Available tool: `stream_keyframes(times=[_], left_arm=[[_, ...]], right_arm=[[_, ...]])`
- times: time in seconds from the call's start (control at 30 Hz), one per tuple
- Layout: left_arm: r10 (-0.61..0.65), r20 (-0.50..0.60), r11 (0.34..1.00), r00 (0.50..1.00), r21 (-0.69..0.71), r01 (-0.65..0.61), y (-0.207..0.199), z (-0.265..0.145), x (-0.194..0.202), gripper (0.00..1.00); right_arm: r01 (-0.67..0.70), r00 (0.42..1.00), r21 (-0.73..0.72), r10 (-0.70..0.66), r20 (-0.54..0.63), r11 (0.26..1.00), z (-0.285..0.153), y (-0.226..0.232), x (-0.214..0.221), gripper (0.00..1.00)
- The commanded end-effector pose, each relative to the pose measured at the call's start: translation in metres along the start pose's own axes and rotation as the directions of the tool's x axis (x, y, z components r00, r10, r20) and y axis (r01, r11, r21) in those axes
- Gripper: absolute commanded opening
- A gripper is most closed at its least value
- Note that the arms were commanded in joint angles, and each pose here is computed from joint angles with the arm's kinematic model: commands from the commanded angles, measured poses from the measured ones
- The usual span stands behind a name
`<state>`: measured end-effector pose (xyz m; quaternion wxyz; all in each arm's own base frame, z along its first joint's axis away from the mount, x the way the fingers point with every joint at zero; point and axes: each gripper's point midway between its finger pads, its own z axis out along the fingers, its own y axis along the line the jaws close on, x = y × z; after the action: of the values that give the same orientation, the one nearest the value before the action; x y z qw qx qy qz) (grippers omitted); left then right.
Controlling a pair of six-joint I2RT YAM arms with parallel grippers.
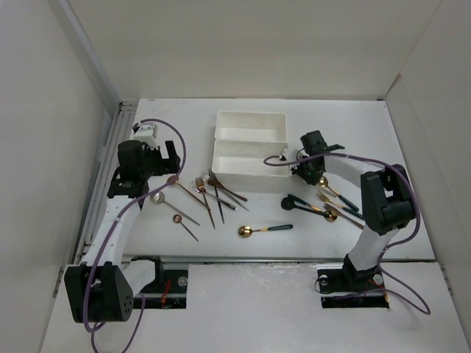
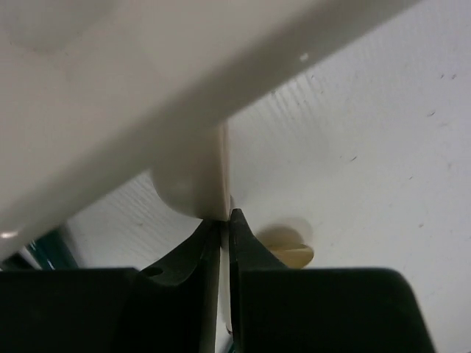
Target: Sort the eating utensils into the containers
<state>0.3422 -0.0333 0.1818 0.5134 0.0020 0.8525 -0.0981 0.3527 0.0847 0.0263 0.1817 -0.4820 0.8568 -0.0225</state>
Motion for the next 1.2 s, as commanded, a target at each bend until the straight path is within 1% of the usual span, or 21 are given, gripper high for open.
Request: stream_keyframes(times=[0.0, 0.07, 0.17, 0.27, 0.33, 0.37, 0.43, 0.5, 0.57, 0.6, 0.63, 0.7, 0.73, 0.77, 0.8, 0.83, 0.87, 0.9, 0.93, 1.03, 1.17], left_arm=[[-0.055, 0.021, 0.998, 0.998, -0.039, 0.056, 0.006, -0.005, -0.001, 1.00], [-0.056, 0.018, 0.996, 0.998, -0.075, 0.057, 0.013, -0.005, 0.003, 1.00], [-0.069, -0.001, 0.995, 0.998, -0.078, 0.068, 0.013, -0.005, 0.007, 1.00], [-0.097, -0.015, 0.993, 0.995, -0.072, 0.096, 0.009, -0.008, 0.007, 0.93], [-0.146, -0.018, 0.985, 0.989, -0.100, 0.144, 0.012, -0.010, 0.006, 0.92], [-0.220, -0.006, 0.969, 0.975, -0.119, 0.218, 0.011, -0.012, 0.003, 0.89], [-0.297, -0.010, 0.940, 0.955, -0.179, 0.291, 0.019, -0.014, 0.004, 0.85], [-0.366, -0.024, 0.914, 0.930, -0.200, 0.354, 0.020, -0.015, 0.009, 0.81], [-0.390, -0.018, 0.895, 0.921, -0.242, 0.374, 0.026, -0.015, 0.011, 0.78], [-0.401, -0.017, 0.886, 0.916, -0.260, 0.383, 0.029, -0.013, 0.013, 0.78], [-0.413, -0.021, 0.872, 0.911, -0.297, 0.388, 0.034, -0.012, 0.018, 0.76], [-0.453, -0.014, 0.844, 0.891, -0.327, 0.424, 0.039, -0.012, 0.022, 0.71], [-0.452, -0.010, 0.842, 0.892, -0.334, 0.423, 0.041, -0.012, 0.022, 0.70], [-0.465, -0.013, 0.835, 0.885, -0.339, 0.434, 0.041, -0.010, 0.024, 0.70], [-0.469, -0.027, 0.836, 0.883, -0.336, 0.434, 0.040, -0.008, 0.027, 0.68], [-0.471, -0.035, 0.835, 0.882, -0.340, 0.433, 0.040, -0.009, 0.029, 0.67], [-0.474, -0.051, 0.833, 0.879, -0.350, 0.429, 0.040, -0.008, 0.034, 0.65], [-0.476, -0.060, 0.831, 0.877, -0.355, 0.427, 0.041, -0.006, 0.037, 0.62], [-0.481, -0.082, 0.825, 0.873, -0.379, 0.419, 0.043, -0.007, 0.044, 0.58], [-0.498, -0.111, 0.811, 0.860, -0.411, 0.417, 0.045, -0.009, 0.055, 0.54], [-0.539, -0.208, 0.793, 0.816, -0.451, 0.409, 0.042, -0.015, 0.097, 0.54]], right_arm=[[0.018, 0.999, -0.001, -0.018, 0.043, 1.000, 0.001, -0.004, -0.019, 0.08], [0.019, 0.998, 0.015, -0.020, 0.062, 1.000, 0.001, -0.006, -0.021, 0.02], [-0.030, 0.992, 0.112, 0.017, 0.123, 0.993, -0.012, -0.027, -0.033, 0.00], [-0.139, 0.975, 0.183, 0.102, 0.198, 0.973, -0.036, -0.052, -0.038, 0.00], [-0.207, 0.954, 0.218, 0.148, 0.260, 0.954, -0.055, -0.070, -0.040, 0.00], [-0.252, 0.925, 0.243, 0.160, 0.343, 0.937, -0.076, -0.081, -0.051, 0.00], [-0.299, 0.878, 0.249, 0.163, 0.450, 0.921, -0.101, -0.092, -0.065, 0.00], [-0.382, 0.796, 0.283, 0.158, 0.584, 0.880, -0.139, -0.110, -0.083, 0.00], [-0.419, 0.725, 0.278, 0.134, 0.676, 0.865, -0.165, -0.121, -0.105, 0.00], [-0.437, 0.670, 0.283, 0.099, 0.735, 0.854, -0.184, -0.128, -0.125, 0.00], [-0.462, 0.626, 0.252, 0.111, 0.772, 0.850, -0.190, -0.130, -0.141, 0.00], [-0.434, 0.548, 0.250, 0.032, 0.836, 0.866, -0.216, -0.129, -0.190, 0.00], [-0.419, 0.559, 0.242, 0.038, 0.829, 0.875, -0.197, -0.128, -0.206, 0.00], [-0.405, 0.554, 0.238, 0.029, 0.832, 0.883, -0.192, -0.125, -0.222, 0.00], [-0.379, 0.530, 0.256, -0.018, 0.848, 0.889, -0.205, -0.121, -0.252, 0.00], [-0.349, 0.575, 0.264, -0.017, 0.818, 0.899, -0.170, -0.120, -0.264, 0.00], [-0.334, 0.585, 0.275, -0.031, 0.810, 0.902, -0.160, -0.119, -0.274, 0.00], [-0.318, 0.574, 0.286, -0.056, 0.817, 0.904, -0.162, -0.117, -0.292, 0.00], [-0.291, 0.616, 0.299, -0.062, 0.786, 0.909, -0.130, -0.110, -0.300, 0.00], [-0.247, 0.646, 0.323, -0.093, 0.758, 0.914, -0.108, -0.104, -0.308, 0.00], [-0.204, 0.671, 0.336, -0.118, 0.732, 0.919, -0.088, -0.094, -0.313, 0.00]])
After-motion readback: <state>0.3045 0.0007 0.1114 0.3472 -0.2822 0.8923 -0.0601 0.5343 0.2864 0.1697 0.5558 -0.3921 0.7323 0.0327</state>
